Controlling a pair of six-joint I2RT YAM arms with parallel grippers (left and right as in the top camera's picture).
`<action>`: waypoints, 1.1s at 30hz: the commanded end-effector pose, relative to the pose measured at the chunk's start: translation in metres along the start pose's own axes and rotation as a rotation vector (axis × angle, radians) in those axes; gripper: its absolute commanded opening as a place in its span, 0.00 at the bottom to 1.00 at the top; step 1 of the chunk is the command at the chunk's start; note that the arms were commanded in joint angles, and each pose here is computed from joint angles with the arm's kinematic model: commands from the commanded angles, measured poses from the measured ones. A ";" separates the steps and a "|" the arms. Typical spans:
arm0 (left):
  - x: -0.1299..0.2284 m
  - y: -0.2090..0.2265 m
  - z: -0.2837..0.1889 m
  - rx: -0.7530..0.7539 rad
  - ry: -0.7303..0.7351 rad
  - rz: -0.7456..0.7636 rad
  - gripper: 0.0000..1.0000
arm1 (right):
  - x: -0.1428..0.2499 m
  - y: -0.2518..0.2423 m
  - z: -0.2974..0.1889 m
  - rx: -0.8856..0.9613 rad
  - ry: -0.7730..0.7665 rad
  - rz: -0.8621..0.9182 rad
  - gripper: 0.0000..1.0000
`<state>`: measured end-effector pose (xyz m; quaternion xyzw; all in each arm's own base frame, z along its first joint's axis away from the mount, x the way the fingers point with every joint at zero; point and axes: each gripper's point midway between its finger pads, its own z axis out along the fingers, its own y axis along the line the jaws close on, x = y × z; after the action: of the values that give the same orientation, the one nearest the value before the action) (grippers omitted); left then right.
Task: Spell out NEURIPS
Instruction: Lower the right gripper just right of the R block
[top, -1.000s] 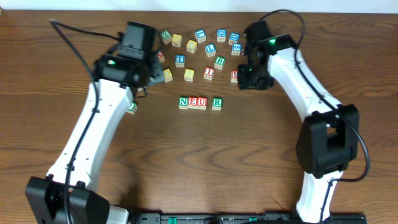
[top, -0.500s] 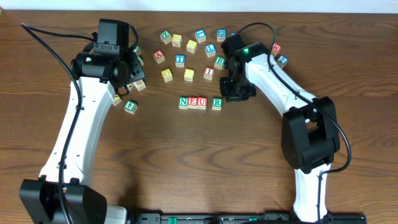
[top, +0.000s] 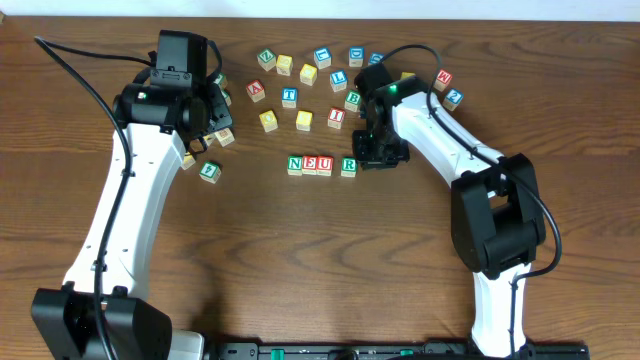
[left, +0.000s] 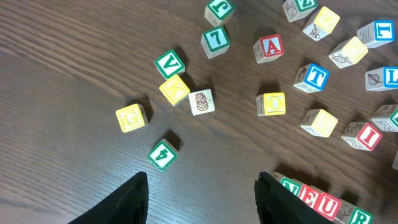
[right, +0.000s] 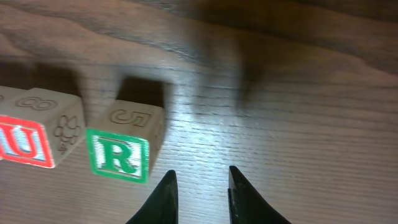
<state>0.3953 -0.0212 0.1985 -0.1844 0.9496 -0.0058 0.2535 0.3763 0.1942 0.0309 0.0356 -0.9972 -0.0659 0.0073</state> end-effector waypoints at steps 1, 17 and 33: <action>-0.007 0.004 -0.009 -0.006 -0.031 0.001 0.54 | 0.005 0.009 0.008 -0.009 0.018 -0.007 0.22; -0.007 0.004 -0.009 -0.007 -0.030 0.001 0.54 | 0.008 0.016 0.010 -0.010 0.015 -0.023 0.25; -0.007 0.003 -0.009 -0.006 -0.030 0.001 0.54 | 0.001 0.020 0.021 -0.028 -0.027 -0.041 0.26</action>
<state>0.3953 -0.0212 0.1985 -0.1831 0.9498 -0.0054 0.2535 0.3818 0.2136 0.0262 0.0499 -0.9943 -0.0926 -0.0172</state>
